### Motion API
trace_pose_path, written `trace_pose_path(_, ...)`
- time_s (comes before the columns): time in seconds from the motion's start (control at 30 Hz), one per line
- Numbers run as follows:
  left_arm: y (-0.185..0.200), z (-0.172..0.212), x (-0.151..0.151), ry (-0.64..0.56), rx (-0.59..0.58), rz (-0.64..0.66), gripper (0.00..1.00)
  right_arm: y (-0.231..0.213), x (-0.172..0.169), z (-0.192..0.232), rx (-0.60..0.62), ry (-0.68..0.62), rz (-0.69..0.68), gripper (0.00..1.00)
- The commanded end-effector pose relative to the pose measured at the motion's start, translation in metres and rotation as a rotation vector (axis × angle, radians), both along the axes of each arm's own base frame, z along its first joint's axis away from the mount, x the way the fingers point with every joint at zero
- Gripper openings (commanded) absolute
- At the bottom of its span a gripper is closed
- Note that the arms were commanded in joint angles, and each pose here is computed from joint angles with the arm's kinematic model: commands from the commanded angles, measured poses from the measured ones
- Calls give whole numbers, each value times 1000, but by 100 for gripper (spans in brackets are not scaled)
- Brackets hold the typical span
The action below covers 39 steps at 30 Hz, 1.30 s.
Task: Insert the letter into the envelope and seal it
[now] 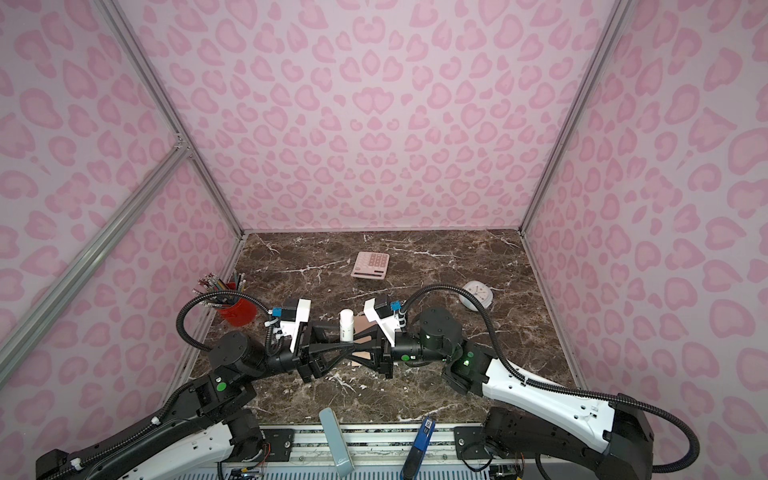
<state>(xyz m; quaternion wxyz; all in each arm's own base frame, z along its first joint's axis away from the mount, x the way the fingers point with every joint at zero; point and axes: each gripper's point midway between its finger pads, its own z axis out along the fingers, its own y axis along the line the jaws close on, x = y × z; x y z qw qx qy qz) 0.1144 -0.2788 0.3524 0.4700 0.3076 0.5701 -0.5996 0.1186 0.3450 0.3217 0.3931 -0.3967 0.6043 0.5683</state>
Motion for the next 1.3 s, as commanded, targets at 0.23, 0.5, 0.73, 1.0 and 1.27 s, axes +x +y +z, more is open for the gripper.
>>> trace_pose_path(0.23,-3,4,1,-8,12,-9,47,4,3,-2,-20,-35,-27,8)
trace_pose_path(0.5,4,7,8,-2,-1,29,43,3,2,-8,-42,-35,-23,7)
trace_pose_path(0.73,6,8,11,-2,-4,42,43,2,1,-15,-68,-29,-19,7)
trace_pose_path(1.0,5,4,15,9,6,53,38,3,0,-16,-75,-30,-9,7)
trace_pose_path(1.27,7,-2,26,29,20,106,16,1,0,-20,-96,-38,-18,10)
